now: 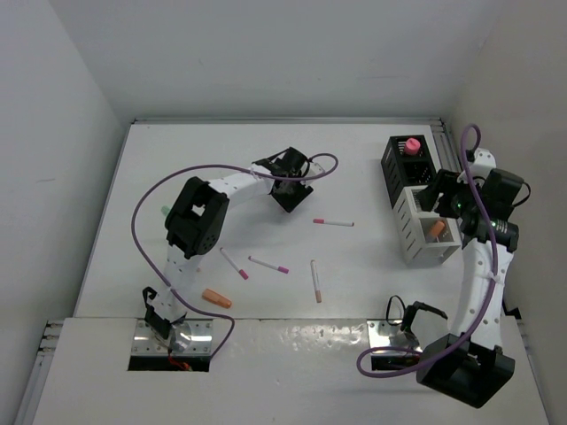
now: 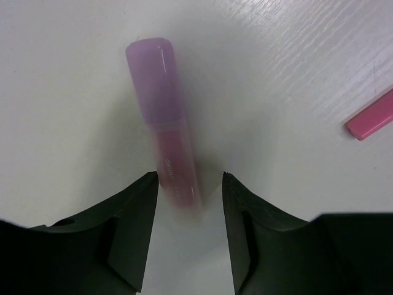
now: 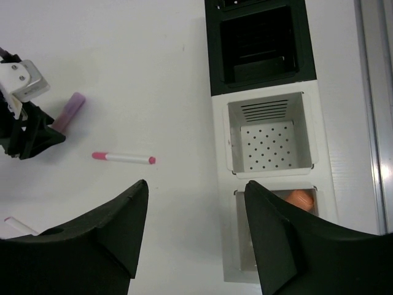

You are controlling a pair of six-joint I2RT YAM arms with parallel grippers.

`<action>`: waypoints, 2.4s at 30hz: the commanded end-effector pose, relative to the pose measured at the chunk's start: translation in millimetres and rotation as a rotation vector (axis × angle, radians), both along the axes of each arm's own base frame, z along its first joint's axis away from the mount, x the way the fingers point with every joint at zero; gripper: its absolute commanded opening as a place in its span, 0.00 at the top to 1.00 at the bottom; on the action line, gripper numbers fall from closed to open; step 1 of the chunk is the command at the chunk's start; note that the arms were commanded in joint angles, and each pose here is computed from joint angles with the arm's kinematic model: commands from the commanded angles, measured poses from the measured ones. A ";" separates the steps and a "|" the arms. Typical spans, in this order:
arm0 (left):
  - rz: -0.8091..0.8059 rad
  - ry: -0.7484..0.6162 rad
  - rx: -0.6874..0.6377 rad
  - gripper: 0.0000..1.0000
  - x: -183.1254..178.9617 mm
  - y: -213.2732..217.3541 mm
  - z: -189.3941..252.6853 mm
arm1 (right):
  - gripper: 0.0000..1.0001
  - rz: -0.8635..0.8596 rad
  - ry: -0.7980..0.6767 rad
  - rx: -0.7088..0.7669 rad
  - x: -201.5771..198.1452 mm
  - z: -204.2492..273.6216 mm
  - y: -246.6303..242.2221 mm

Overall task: Sort the stationery into containers
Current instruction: Pick up the pen from the center of the board, then place the pen in the storage box.

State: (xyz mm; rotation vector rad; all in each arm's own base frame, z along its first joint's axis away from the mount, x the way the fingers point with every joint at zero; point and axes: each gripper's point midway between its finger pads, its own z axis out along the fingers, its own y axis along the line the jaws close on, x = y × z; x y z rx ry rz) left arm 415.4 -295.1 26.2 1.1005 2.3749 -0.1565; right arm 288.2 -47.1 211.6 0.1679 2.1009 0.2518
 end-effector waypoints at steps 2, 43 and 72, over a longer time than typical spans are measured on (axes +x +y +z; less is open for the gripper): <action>0.004 0.003 -0.010 0.52 4.7 5.5 -0.6 | 0.37 0.033 -0.067 0.023 3.0 23.9 8.3; -0.152 -0.165 -0.738 0.95 -64.9 -59.4 268.0 | 0.31 0.404 0.101 0.541 107.1 56.6 255.0; 0.061 -0.040 -0.619 0.00 -11.2 66.7 189.6 | 1.00 0.068 -0.122 -0.020 9.1 39.1 21.3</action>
